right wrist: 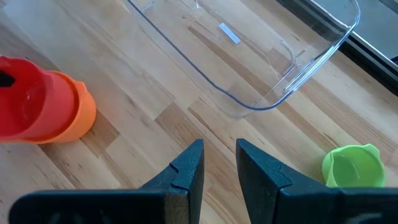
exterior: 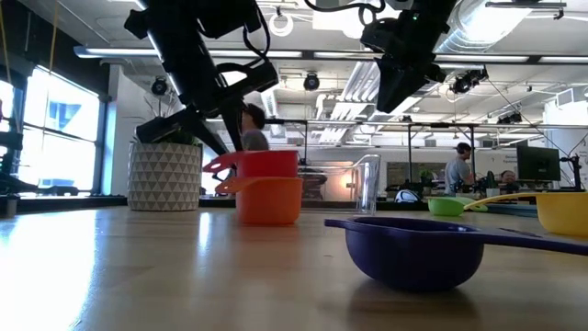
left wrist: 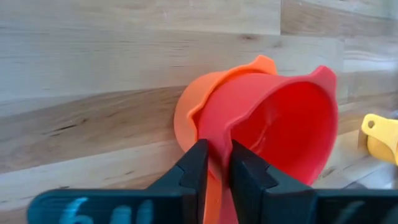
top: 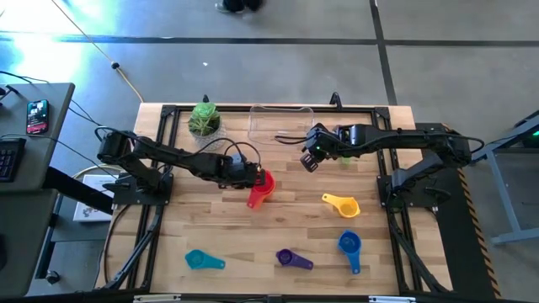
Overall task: Nest measuring cups in basket
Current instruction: Stack the red measuring cup on top of the orange measuring cup
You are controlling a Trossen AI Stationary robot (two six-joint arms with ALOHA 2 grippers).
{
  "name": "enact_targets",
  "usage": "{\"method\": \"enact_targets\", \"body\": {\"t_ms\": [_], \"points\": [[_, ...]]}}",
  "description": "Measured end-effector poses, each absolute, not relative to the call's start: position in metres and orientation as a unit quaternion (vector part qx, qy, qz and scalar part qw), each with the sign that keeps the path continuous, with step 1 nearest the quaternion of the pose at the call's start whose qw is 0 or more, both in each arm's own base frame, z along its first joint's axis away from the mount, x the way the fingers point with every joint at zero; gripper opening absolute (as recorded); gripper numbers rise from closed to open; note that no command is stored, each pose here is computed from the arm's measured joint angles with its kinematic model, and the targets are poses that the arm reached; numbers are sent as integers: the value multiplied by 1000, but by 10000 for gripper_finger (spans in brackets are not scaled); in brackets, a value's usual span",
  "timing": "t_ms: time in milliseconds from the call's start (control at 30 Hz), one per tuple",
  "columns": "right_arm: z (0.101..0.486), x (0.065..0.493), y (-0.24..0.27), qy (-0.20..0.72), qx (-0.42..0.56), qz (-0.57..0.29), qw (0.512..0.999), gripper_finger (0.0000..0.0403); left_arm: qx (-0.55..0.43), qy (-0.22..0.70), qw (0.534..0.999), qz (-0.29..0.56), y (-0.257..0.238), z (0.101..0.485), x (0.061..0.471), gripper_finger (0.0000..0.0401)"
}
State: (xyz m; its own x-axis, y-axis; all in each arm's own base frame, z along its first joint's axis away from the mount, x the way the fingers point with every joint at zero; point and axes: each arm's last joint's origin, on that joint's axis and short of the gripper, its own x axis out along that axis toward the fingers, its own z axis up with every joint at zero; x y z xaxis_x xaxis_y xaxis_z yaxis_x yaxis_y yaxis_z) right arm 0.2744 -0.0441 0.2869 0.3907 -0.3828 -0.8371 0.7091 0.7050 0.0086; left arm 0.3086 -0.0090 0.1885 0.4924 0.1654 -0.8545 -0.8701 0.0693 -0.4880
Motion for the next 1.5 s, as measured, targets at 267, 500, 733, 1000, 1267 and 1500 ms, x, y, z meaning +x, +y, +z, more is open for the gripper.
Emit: {"method": "enact_targets", "body": {"t_ms": [267, 500, 733, 1000, 1267, 1500], "points": [[287, 274, -44, 441, 184, -333, 813, 85, -560, 313, 661, 390, -9, 189, 309, 59], [287, 274, -44, 441, 184, -333, 813, 85, -558, 329, 663, 376, -10, 189, 309, 60], [287, 274, -44, 441, 184, -333, 813, 85, -557, 330, 662, 377, -10, 189, 309, 60], [286, 273, -44, 448, 183, -333, 810, 85, -540, 352, 679, 352, -11, 192, 307, 60], [286, 272, -44, 443, 202, -343, 803, 85, -509, 405, 685, 327, -33, 188, 302, 60], [286, 272, -44, 429, 233, -360, 795, 85, -478, 425, 695, 327, -41, 186, 297, 60]]}}
